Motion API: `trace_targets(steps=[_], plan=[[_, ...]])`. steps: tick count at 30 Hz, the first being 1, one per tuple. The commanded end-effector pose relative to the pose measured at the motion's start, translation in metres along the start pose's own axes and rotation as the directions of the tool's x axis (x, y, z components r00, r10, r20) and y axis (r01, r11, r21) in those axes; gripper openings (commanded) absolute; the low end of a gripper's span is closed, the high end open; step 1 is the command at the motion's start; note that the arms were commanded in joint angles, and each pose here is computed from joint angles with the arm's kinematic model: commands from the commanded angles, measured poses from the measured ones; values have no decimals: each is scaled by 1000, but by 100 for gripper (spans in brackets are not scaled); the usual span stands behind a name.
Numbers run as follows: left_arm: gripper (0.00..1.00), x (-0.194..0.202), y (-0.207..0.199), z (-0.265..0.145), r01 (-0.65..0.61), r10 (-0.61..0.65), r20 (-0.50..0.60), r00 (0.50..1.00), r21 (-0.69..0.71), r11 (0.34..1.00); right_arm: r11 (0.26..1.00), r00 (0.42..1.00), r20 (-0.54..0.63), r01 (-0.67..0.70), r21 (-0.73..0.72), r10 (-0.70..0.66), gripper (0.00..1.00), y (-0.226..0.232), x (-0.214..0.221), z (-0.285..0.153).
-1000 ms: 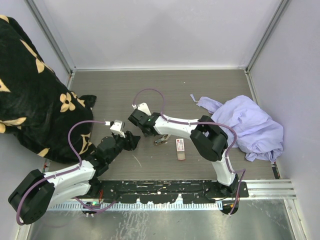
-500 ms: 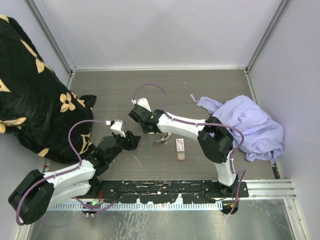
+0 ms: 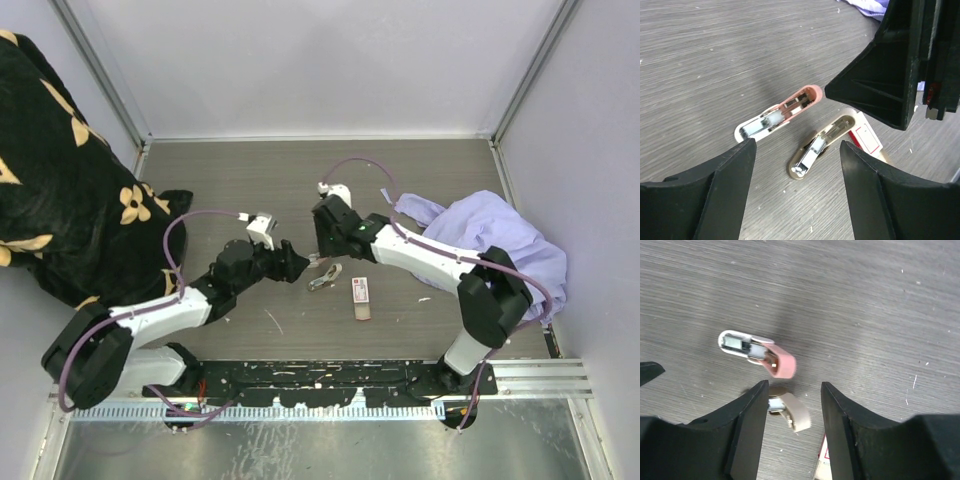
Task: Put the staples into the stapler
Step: Adjust the staple in the stapler.
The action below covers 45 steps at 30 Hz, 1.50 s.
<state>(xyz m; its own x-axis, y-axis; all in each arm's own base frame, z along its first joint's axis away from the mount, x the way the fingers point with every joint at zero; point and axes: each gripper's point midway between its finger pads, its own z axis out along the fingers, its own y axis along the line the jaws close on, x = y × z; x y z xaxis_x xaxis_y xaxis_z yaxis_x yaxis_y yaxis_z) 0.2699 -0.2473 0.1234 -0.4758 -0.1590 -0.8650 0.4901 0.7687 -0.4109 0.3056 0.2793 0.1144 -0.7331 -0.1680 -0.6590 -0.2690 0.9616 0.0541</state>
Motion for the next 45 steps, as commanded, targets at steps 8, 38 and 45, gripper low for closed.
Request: trace_targets(steps=[8, 38, 45], plan=[[69, -14, -12, 59, 191, -163, -131, 978, 239, 952, 970, 979, 47, -188, -156, 197, 58, -17, -3, -3], [63, 44, 1, 72, 250, -178, -314, 933, 209, 945, 950, 961, 105, -231, -208, 257, 61, -29, -12, -17], [63, 50, -4, 60, 262, -186, -324, 928, 208, 942, 953, 962, 111, -221, -209, 248, 61, -30, -14, -18]])
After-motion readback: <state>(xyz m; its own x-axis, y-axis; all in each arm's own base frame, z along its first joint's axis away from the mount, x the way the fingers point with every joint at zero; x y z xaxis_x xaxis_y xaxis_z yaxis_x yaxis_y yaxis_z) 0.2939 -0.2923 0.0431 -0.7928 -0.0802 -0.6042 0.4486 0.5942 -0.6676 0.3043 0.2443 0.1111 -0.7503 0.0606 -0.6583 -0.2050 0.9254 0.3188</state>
